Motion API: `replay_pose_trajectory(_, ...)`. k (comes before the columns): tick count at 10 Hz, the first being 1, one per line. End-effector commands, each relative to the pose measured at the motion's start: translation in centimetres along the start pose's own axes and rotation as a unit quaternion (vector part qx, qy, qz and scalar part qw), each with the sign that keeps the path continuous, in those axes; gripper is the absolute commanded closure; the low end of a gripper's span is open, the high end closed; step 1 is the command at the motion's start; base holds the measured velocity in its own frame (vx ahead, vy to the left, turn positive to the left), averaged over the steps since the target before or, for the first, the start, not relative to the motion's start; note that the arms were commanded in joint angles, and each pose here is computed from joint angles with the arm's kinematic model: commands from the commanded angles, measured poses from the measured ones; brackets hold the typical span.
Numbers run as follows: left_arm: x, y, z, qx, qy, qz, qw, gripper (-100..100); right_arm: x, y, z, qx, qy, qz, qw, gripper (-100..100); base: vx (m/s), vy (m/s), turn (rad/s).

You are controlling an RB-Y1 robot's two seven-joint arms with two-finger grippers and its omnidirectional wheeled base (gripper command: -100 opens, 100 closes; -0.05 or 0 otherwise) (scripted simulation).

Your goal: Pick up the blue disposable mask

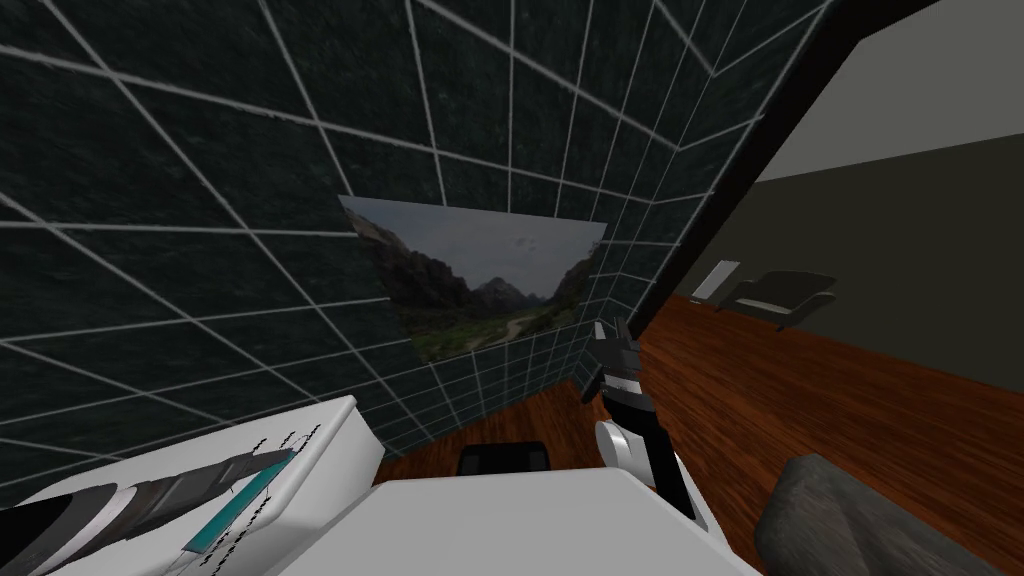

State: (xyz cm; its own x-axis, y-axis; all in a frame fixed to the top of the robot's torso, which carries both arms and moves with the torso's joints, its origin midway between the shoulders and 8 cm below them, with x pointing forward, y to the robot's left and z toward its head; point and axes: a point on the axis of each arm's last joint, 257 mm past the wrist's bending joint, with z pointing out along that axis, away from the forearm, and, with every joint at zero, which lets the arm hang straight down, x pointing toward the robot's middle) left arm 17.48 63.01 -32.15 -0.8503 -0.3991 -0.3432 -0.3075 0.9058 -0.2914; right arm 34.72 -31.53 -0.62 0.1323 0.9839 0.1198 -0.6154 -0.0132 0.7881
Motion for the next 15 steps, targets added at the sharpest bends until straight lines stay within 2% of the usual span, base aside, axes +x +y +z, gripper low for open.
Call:
replay_pose_trajectory(1, 0.3, 1.3, -0.3, -0.010, -0.008, -0.018, 0.9998, -100, 0.0, 0.0, 0.0, 0.000, 0.000, 0.000, 1.0000, 0, -0.075, -0.015, -0.147)
replay_pose_trajectory(2, 0.1, 0.7, -0.1, -0.005, -0.004, -0.011, 0.9999, -100, 0.0, 0.0, 0.0, 0.000, 0.000, 0.000, 1.0000, 0, -0.037, -0.003, -0.040)
replay_pose_trajectory(3, 0.2, 0.8, -0.1, -0.006, -0.005, -0.012, 0.9999, 100, 0.0, 0.0, 0.0, 0.000, 0.000, 0.000, 1.0000, 0, -0.007, -0.001, 0.009)
replay_pose_trajectory(7, 0.3, 0.8, -0.1, -0.004, -0.006, -0.021, 0.9998, 100, 0.0, 0.0, 0.0, 0.000, 0.000, 0.000, 1.0000, 0, -0.001, 0.000, 0.009)
replay_pose_trajectory(8, 0.3, 0.8, -0.1, -0.005, -0.006, -0.020, 0.9998, 0, 0.0, 0.0, 0.0, 0.000, 0.000, 0.000, 1.0000, 0, 0.000, 0.000, 0.000)
replay_pose_trajectory(9, -0.4, -0.9, 0.2, 0.011, 0.000, 0.006, 0.9999, 100, 0.0, 0.0, 0.0, 0.000, 0.000, 0.000, 1.0000, 0, 0.089, 0.014, 0.330)
replay_pose_trajectory(10, -0.2, -0.8, 0.2, 0.008, 0.003, 0.010, 0.9999, 100, 0.0, 0.0, 0.0, 0.000, 0.000, 0.000, 1.0000, 0, 0.125, 0.011, 0.234)
replay_pose_trajectory(12, -0.9, -2.8, 0.6, 0.026, 0.011, 0.035, 0.9990, 100, 0.0, 0.0, 0.0, 0.000, 0.000, 0.000, 1.0000, 0, 0.116, 0.026, 0.296)
replay_pose_trajectory(13, -0.7, -2.7, 0.6, 0.023, 0.014, 0.039, 0.9989, 100, 0.0, 0.0, 0.0, 0.000, 0.000, 0.000, 1.0000, 0, 0.088, 0.006, 0.115)
replay_pose_trajectory(15, -1.4, -4.6, 0.8, 0.036, 0.021, 0.066, 0.9969, 100, 0.0, 0.0, 0.0, 0.000, 0.000, 0.000, 1.0000, 0, 0.079, 0.003, 0.268)
